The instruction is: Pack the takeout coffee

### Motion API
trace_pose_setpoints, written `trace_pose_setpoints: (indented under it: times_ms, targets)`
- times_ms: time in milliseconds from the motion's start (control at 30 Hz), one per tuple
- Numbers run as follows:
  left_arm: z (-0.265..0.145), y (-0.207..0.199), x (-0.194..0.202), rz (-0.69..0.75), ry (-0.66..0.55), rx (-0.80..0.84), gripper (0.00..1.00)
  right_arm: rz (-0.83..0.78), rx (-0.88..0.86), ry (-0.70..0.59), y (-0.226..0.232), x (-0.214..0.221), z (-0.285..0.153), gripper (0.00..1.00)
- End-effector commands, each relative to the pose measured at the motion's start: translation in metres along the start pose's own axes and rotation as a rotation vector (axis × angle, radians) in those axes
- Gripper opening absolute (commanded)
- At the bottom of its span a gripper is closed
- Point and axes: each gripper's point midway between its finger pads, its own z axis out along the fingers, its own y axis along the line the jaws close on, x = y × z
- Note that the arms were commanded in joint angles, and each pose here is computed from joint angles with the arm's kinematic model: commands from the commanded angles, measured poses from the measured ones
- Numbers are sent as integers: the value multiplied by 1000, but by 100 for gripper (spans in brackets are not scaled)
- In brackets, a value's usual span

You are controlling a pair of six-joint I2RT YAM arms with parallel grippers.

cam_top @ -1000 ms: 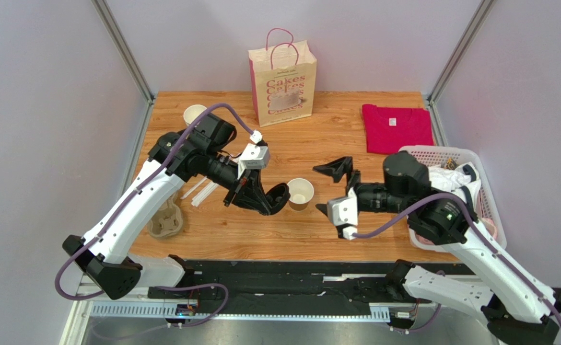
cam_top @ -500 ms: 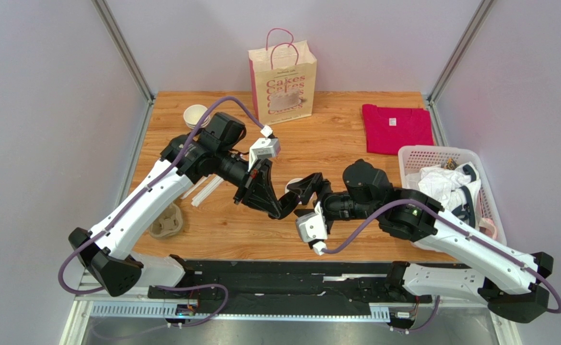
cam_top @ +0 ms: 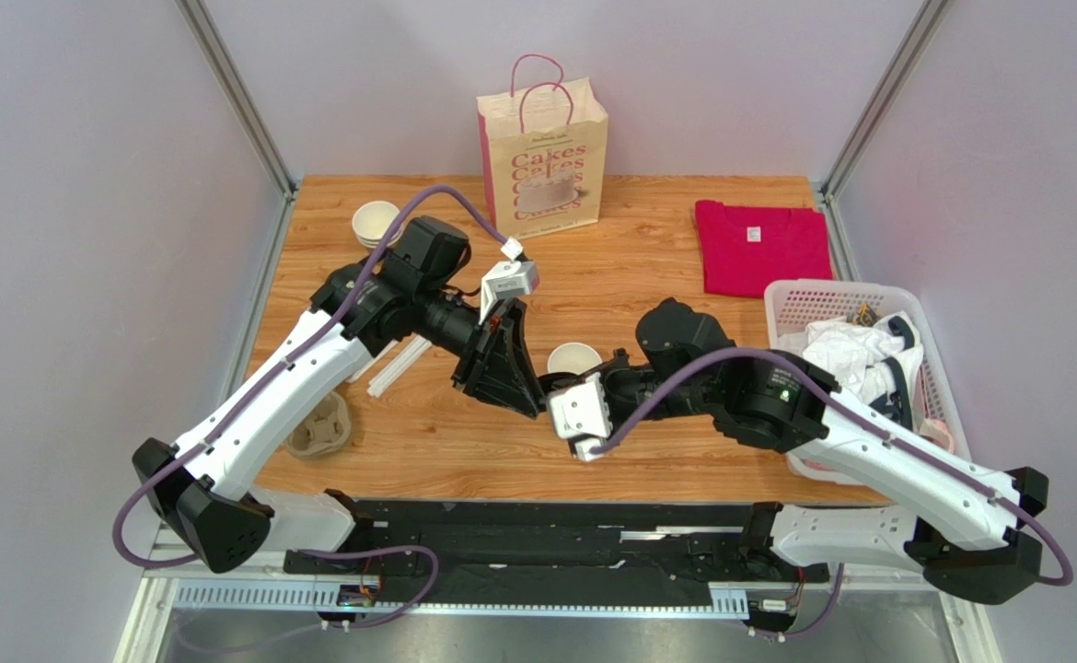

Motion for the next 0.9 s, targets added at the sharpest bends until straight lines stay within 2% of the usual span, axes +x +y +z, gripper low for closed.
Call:
trace_pose_setpoints:
  times_ms: [0,67,100,167,200,233,333,500,633,867]
  targets:
    - [-29,8,-27,111,-122,-174,49,243,100,-8,-24,-8,-14,0]
    - [-51,17,-42,145,-212,-291,57,320,84,-10,-21,-3,-15,0]
    - [-54,17,-44,190,-214,-321,62,407,81,-21,-22,2,-17,0]
    - [-58,14,-42,349,-190,-391,64,523,60,-33,-23,7,-17,0]
    - [-59,15,-41,382,-183,-417,68,655,77,-23,-28,18,-18,0]
    - [-59,18,-37,423,-173,-439,68,720,27,-65,-25,14,-17,0]
    - [-58,31,-29,425,-158,-469,69,927,-25,-115,-25,22,-18,0]
    - [-44,44,-31,503,-135,-485,73,1012,-89,-183,-21,16,-20,0]
    - [-31,54,-35,480,-120,-453,73,1023,-177,-227,-10,4,-23,0]
    - [-8,51,-24,423,-115,-357,71,1019,-228,-176,6,14,-18,0]
